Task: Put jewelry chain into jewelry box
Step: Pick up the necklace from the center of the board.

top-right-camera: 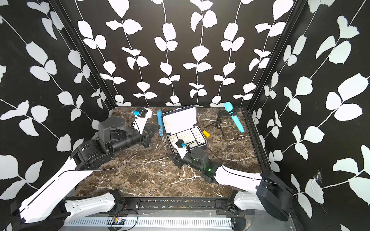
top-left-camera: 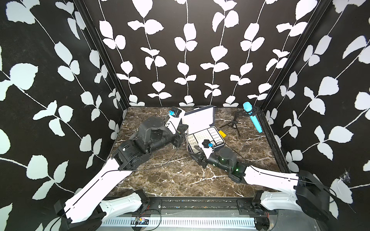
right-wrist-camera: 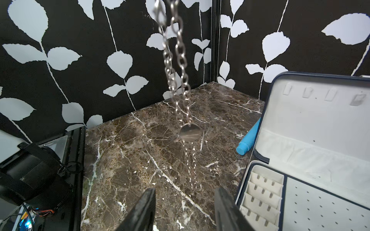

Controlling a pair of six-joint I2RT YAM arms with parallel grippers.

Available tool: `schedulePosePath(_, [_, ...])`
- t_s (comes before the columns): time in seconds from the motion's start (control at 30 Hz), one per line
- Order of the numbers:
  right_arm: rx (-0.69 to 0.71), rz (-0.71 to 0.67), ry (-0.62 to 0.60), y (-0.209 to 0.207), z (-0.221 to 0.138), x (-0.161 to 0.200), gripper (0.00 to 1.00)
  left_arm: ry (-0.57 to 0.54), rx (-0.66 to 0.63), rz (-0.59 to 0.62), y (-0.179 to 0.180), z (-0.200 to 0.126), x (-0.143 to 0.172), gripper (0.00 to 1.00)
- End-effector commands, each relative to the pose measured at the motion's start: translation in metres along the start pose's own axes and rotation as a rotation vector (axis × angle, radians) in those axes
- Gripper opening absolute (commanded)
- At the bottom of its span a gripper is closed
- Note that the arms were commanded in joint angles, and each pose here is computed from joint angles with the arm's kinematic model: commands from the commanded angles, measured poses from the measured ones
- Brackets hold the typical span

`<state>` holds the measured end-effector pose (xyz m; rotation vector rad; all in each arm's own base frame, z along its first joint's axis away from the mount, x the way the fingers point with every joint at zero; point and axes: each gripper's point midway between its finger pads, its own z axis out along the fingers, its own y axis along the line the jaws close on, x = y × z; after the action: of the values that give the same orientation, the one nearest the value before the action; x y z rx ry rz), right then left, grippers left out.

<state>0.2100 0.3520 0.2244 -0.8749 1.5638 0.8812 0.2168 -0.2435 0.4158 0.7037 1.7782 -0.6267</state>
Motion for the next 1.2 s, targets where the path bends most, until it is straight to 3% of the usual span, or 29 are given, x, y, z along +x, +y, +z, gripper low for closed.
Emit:
schedulePosePath(0.0, [0.003,-0.037,-0.118,0.003,0.002,-0.039,0.46,-0.058,0.023,-0.006,-0.005,-0.009,-0.020,0.00])
schedulePosePath(1.17, [0.019,-0.066,-0.115,0.000,0.016,-0.051,0.23,-0.061,0.048,-0.017,-0.010,-0.009,-0.023,0.00])
